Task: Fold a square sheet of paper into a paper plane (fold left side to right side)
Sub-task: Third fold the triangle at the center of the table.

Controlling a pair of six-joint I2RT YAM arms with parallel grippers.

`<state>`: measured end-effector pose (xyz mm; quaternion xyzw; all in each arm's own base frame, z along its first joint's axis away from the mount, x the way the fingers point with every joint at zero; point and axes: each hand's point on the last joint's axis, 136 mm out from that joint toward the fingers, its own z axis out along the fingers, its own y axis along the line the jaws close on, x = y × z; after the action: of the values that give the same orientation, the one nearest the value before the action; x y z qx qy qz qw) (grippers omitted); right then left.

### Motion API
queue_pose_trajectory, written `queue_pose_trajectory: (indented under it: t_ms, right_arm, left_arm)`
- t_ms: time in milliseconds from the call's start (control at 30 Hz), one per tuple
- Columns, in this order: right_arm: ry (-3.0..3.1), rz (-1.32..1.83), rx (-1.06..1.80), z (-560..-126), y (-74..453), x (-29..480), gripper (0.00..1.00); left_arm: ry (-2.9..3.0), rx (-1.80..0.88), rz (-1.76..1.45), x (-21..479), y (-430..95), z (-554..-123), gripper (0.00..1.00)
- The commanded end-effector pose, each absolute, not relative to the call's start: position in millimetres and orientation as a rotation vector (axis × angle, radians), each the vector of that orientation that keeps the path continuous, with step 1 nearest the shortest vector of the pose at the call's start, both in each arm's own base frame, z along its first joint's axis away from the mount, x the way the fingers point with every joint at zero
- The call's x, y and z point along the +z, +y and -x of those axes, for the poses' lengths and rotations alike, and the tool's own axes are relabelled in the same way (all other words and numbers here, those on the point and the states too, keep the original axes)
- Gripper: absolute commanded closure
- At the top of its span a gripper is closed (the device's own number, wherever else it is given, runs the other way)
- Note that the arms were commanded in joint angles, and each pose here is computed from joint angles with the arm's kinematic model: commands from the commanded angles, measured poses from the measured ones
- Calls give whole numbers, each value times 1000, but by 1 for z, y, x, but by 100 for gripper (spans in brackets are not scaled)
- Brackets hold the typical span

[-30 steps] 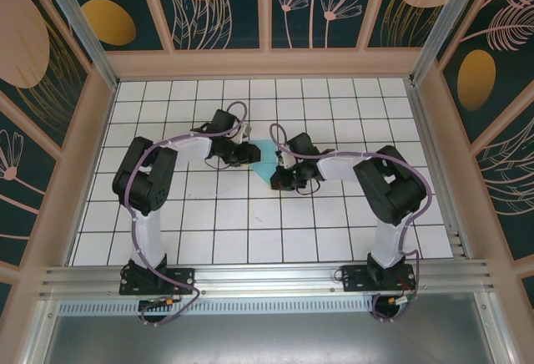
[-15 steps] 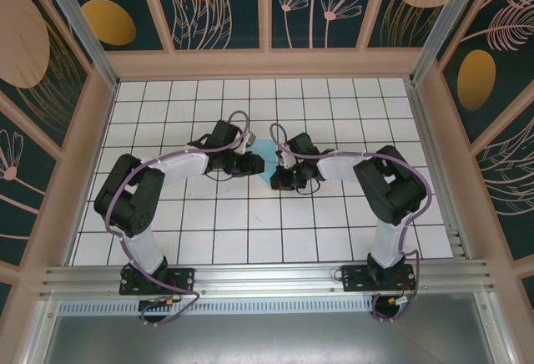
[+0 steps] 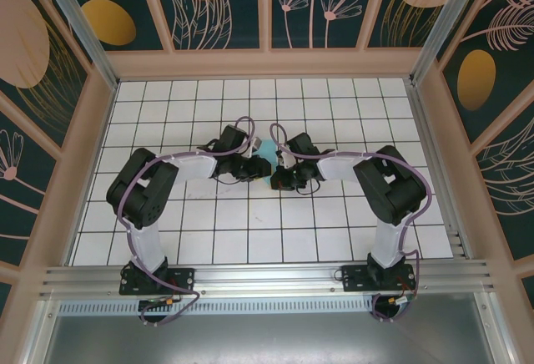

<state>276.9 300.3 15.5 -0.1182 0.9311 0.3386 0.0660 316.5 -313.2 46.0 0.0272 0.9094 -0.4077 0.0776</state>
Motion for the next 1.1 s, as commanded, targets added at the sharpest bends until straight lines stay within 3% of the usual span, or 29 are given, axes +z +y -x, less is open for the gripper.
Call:
queue_pose_trajectory:
  t_ms: [0,567,1067]
  right_arm:
    - [3003,278,815,-254,268,-31,100]
    - [3034,266,739,-253,259,-36,100]
    - [3053,270,731,-246,256,-39,100]
  left_arm:
    - [2747,-1258,-63,35,-318,-311,70]
    - [2863,-947,1,-18,-287,-315,69]
    - [2803,-843,105,-14,-241,-375,68]
